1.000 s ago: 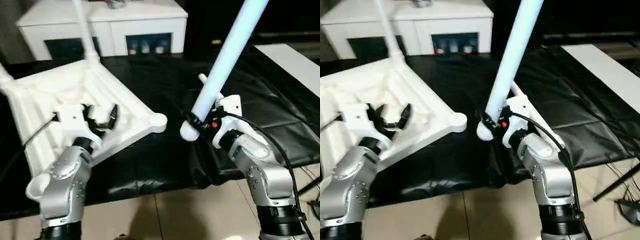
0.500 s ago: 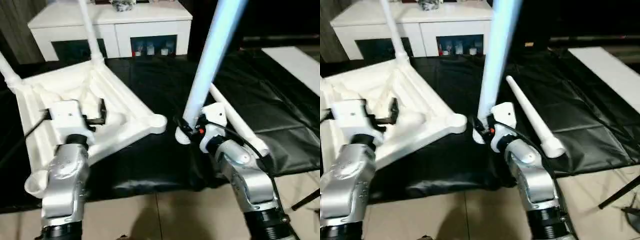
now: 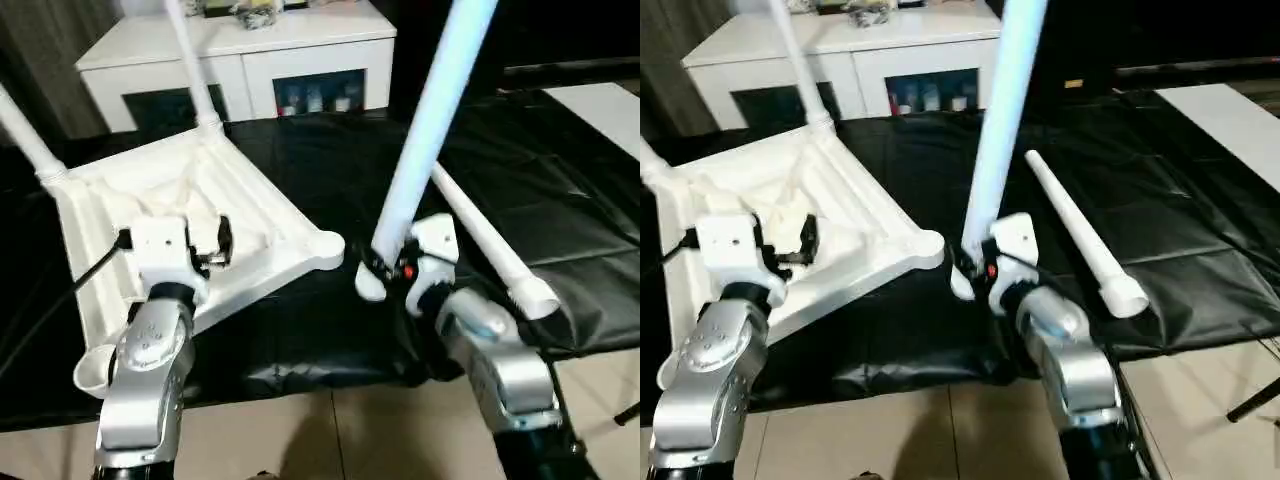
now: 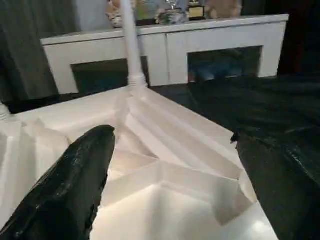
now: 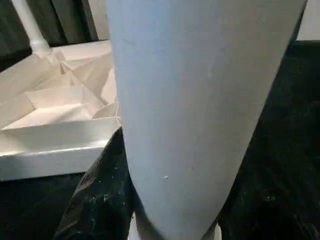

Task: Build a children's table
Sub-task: Pick table leg

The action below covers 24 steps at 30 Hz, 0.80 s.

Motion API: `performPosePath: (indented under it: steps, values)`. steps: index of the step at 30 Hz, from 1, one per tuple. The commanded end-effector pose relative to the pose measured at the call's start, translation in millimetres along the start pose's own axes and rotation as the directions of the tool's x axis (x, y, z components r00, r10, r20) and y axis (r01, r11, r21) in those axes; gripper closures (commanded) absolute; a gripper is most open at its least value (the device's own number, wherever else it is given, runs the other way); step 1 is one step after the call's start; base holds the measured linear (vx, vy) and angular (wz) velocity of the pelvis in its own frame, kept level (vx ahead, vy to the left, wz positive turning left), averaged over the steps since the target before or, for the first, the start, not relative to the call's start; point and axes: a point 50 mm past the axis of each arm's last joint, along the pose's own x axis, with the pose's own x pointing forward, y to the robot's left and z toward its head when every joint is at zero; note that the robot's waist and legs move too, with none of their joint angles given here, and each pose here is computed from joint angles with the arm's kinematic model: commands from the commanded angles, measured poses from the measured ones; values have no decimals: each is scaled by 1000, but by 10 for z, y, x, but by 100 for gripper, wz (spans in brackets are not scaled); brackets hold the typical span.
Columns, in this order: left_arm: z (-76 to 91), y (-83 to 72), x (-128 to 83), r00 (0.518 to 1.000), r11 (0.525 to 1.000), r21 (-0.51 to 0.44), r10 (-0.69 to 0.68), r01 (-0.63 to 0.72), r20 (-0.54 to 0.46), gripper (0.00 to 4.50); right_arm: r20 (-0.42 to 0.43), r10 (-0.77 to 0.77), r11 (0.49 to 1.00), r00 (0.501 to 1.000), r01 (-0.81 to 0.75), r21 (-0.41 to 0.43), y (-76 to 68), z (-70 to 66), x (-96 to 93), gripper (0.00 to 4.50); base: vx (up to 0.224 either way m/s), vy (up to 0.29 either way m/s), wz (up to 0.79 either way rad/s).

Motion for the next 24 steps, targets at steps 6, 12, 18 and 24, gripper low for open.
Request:
performPosePath:
  steps: [6, 12, 18, 24]
  values:
    - [-230, -70, 31, 999, 998, -54, -29, 27, -36, 9, 64, -21, 1000, 998, 21, -2, -43, 153, -10, 264, 58, 21, 34]
    - [-214, -175, 61, 998, 996, -51, -68, 67, -13, 9, 67, 9, 999, 998, -6, -42, -73, 217, 44, 264, 120, 49, -5]
    - [-119, -98, 9, 999, 1000, -11, -18, 18, 32, 9, 58, -2, 1000, 998, 3, -19, -92, 180, 37, 264, 99, 16, 12]
    - [-113, -94, -6, 999, 1000, -5, -19, 20, 37, 9, 52, -22, 999, 998, 25, -49, -113, 164, 43, 264, 102, -78, 3]
